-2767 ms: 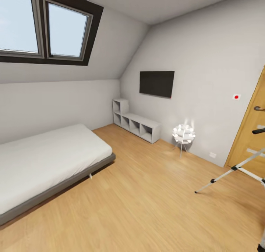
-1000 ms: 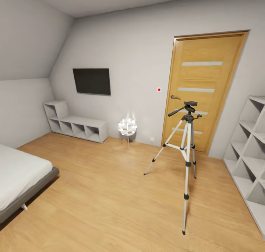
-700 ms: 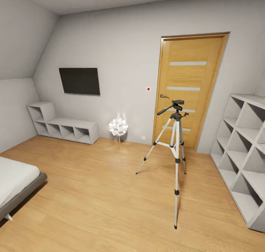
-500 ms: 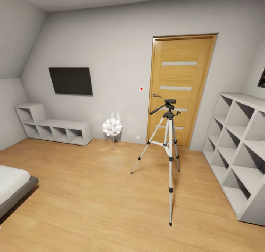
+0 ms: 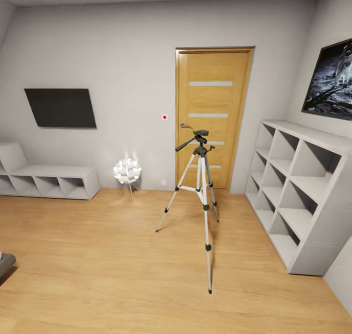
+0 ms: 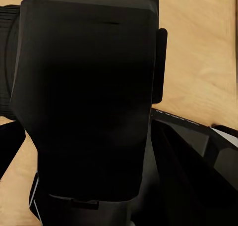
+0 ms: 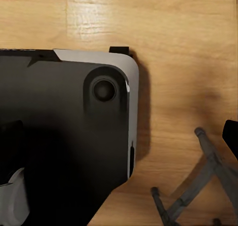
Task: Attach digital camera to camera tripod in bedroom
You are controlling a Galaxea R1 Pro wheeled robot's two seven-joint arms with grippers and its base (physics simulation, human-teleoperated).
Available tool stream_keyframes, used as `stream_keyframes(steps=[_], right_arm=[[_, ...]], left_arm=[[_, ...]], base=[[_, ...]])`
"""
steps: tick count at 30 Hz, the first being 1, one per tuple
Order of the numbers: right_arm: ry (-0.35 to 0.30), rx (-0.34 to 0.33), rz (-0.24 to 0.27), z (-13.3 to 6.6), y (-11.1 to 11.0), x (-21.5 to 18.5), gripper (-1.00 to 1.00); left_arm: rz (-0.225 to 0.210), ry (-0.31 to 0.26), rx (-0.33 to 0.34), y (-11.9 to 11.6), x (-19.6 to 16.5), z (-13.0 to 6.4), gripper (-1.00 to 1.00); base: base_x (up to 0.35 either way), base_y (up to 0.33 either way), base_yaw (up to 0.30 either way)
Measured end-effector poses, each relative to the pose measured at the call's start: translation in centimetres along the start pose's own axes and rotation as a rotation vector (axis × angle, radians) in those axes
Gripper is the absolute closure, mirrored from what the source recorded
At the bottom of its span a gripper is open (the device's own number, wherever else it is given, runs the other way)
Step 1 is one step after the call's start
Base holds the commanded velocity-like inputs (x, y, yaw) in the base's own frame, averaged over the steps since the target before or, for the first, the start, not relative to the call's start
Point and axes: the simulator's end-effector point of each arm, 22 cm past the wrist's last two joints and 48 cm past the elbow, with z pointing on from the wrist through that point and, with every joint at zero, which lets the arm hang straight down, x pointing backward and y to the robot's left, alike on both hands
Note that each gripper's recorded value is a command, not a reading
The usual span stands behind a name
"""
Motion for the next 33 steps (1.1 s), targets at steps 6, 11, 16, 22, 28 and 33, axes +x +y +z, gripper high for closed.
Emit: stream_keyframes(steps=[6, 11, 16, 22, 28, 33], right_arm=[[-0.001, -0.002, -0.001, 0.01, 0.13, -0.01, -1.00], [0.000, 0.003, -0.004, 0.03, 0.12, 0.00, -1.00], [0.000, 0.011, -0.008, -0.01, -0.21, -0.03, -1.00], [-0.006, 0.010, -0.012, 0.02, -0.07, -0.16, -1.00], [-0.005, 0.010, -0.015, 0.00, -0.16, -0.14, -1.00], [0.004, 0.009, -0.010, 0.01, -0.08, 0.06, -1.00]], left_arm=[[0.000, 0.000, 0.000, -0.02, -0.01, -0.01, 1.00], [0.000, 0.003, 0.000, 0.03, 0.09, -0.02, 1.00], [-0.001, 0.006, 0.000, 0.04, 0.17, -0.02, 1.00], [-0.001, 0.007, -0.001, 0.02, 0.21, -0.02, 1.00], [-0.001, 0.006, -0.001, 0.05, 0.13, -0.02, 1.00], [-0.001, 0.005, -0.002, 0.06, 0.12, -0.02, 1.00]], base=[[0.176, 0.000, -0.300], [0.283, 0.000, -0.170], [0.317, 0.000, -0.024], [0.322, 0.000, -0.003], [0.323, 0.000, 0.000], [0.323, 0.000, 0.000]])
